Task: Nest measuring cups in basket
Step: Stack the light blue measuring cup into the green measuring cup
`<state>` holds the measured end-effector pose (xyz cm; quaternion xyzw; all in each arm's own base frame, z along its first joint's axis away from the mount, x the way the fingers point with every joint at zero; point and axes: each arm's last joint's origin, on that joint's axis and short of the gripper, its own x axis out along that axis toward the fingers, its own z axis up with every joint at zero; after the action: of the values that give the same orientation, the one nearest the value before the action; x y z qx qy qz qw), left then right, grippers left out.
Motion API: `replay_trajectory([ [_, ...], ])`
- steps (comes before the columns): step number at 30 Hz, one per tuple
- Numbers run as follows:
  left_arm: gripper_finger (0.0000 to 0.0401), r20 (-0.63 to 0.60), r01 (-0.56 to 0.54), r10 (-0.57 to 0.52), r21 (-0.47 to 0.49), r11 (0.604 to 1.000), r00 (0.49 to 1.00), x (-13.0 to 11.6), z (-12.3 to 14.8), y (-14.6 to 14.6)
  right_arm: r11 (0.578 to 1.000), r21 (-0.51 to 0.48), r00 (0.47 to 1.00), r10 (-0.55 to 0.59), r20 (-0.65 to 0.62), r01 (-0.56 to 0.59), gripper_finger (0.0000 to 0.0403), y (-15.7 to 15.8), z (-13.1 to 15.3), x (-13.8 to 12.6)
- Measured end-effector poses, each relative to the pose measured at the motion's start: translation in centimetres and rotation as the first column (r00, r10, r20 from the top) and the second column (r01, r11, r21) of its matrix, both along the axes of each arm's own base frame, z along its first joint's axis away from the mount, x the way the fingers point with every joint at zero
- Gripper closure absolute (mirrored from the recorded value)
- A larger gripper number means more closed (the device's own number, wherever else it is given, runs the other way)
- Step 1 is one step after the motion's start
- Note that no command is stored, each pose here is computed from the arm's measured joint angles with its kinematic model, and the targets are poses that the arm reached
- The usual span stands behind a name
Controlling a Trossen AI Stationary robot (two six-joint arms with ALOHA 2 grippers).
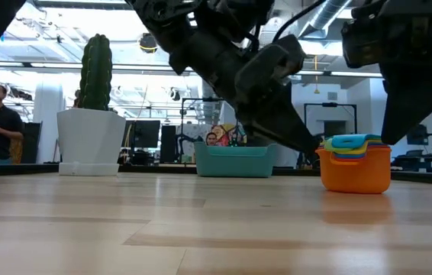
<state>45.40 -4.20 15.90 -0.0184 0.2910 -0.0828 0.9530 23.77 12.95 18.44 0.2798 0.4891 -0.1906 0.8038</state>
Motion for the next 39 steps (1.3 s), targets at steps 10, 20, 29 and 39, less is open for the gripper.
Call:
replay_trajectory([
  [10,0.0356,0.042,0.015,-0.016,0.016,1.0,0.999,0.2,0.4,-0.3,1.0,0.002,0.998,0.008,-0.055,-0.008,0.0345,0.0,-1.7,0.8],
  [20,0.0356,0.079,0.028,-0.028,-0.007,1.0,0.996,0.3,0.7,-0.4,1.0,-0.001,0.999,0.014,-0.038,-0.014,0.0345,-0.7,-1.5,1.3],
  [29,0.0356,0.08,0.035,-0.033,-0.021,0.999,0.996,0.3,0.8,-0.8,1.0,-0.019,1.0,0.015,-0.011,-0.015,0.0345,-1.4,-1.4,1.9],
  [39,0.0356,0.032,-0.056,0.054,0.077,0.995,0.998,-0.9,3.5,0.7,0.999,-0.018,0.999,0.038,-0.014,-0.038,0.0345,-0.8,-1.4,1.6],
])
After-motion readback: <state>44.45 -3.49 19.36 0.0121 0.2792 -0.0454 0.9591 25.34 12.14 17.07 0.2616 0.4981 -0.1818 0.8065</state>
